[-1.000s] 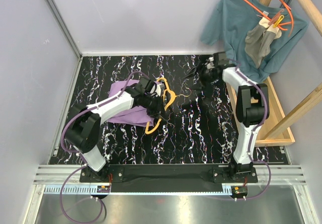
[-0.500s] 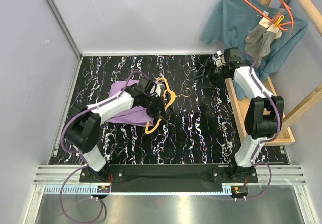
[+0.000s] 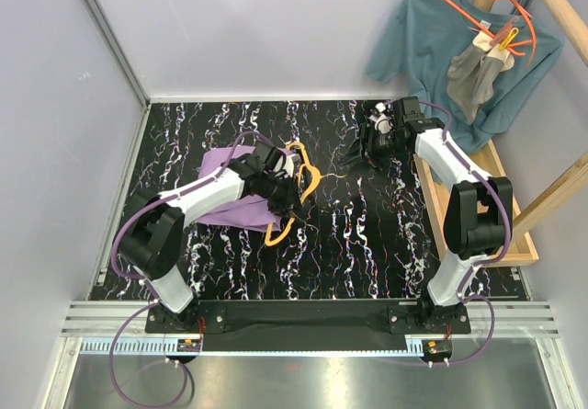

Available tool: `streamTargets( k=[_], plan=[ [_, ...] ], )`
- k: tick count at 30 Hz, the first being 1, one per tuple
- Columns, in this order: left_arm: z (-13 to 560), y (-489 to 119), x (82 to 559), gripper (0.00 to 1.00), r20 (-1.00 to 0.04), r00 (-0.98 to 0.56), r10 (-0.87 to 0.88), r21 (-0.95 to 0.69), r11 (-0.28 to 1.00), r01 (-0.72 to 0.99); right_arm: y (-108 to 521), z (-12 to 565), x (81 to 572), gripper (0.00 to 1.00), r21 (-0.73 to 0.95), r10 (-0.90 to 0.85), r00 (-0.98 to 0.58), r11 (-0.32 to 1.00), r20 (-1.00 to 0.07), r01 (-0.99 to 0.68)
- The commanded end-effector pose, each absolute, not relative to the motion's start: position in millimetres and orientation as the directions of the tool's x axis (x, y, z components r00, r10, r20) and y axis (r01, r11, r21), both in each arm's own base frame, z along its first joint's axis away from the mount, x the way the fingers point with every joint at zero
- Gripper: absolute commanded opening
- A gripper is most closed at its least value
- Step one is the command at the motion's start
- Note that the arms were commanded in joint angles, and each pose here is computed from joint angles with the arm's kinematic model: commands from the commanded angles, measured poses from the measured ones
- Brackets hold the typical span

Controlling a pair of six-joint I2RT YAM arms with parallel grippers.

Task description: Place the trousers on the hanger

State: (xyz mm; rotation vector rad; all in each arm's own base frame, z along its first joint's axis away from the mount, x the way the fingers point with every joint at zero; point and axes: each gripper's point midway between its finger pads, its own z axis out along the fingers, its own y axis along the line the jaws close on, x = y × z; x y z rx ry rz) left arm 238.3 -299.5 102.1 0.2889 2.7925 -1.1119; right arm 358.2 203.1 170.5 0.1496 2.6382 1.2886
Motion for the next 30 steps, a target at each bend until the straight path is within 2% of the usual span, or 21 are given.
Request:
streamTargets(
  k=[1,3,4,7,10,11,12,16,21,22,24,25,27,28,29,30],
  plan=[
    [133,-310,244,0.00,-0.296,-0.944,0.145,-0.706,0.633,0.319,206,172,364,0.52,0.795,0.168,-0.973,0.606,-0.159,-0.026],
    [136,-311,244,0.00,-0.305,-0.942,0.140,-0.709,0.627,0.323,208,176,365,0.47,0.805,0.169,-0.974,0.593,-0.151,-0.022],
    [136,-311,244,0.00,-0.306,-0.942,0.139,-0.710,0.626,0.323,211,179,364,0.40,0.818,0.174,-0.976,0.575,-0.132,-0.008],
    [139,-311,243,0.00,-0.314,-0.940,0.133,-0.714,0.619,0.326,212,183,364,0.37,0.826,0.200,-0.973,0.563,-0.113,0.020],
    [143,-311,243,0.00,-0.327,-0.937,0.127,-0.716,0.614,0.333,212,177,361,0.21,0.826,0.251,-0.967,0.552,-0.036,0.112],
    [145,-311,243,0.00,-0.336,-0.934,0.125,-0.716,0.610,0.339,212,175,360,0.11,0.828,0.274,-0.962,0.541,-0.006,0.149],
    [145,-311,243,0.00,-0.338,-0.933,0.123,-0.716,0.610,0.340,213,175,359,0.08,0.831,0.294,-0.956,0.526,0.023,0.182],
    [153,-309,243,0.00,-0.362,-0.925,0.118,-0.713,0.603,0.356,219,182,361,0.05,0.855,0.397,-0.910,0.424,0.121,0.298],
    [159,-308,241,0.00,-0.377,-0.919,0.114,-0.712,0.599,0.366,219,192,364,0.02,0.857,0.430,-0.891,0.397,0.144,0.330],
    [159,-307,242,0.00,-0.378,-0.919,0.113,-0.711,0.600,0.366,219,197,366,0.07,0.859,0.427,-0.895,0.400,0.134,0.319],
    [161,-307,241,0.00,-0.380,-0.918,0.113,-0.712,0.598,0.368,214,199,368,0.27,0.845,0.442,-0.892,0.437,0.097,0.308],
    [161,-307,241,0.00,-0.383,-0.917,0.112,-0.711,0.598,0.370,212,206,365,0.49,0.837,0.433,-0.899,0.466,0.067,0.287],
    [165,-307,241,0.00,-0.389,-0.915,0.110,-0.713,0.593,0.374,206,215,363,0.67,0.814,0.425,-0.905,0.521,0.014,0.257],
    [166,-307,240,0.00,-0.385,-0.916,0.112,-0.714,0.592,0.373,204,218,362,0.86,0.804,0.421,-0.907,0.539,0.000,0.250],
    [168,-307,240,0.00,-0.385,-0.916,0.113,-0.716,0.590,0.374,201,221,361,0.99,0.796,0.418,-0.908,0.555,-0.016,0.242],
    [170,-308,240,0.00,-0.390,-0.914,0.114,-0.716,0.587,0.379,198,222,361,1.00,0.782,0.419,-0.908,0.576,-0.032,0.239]
  ],
)
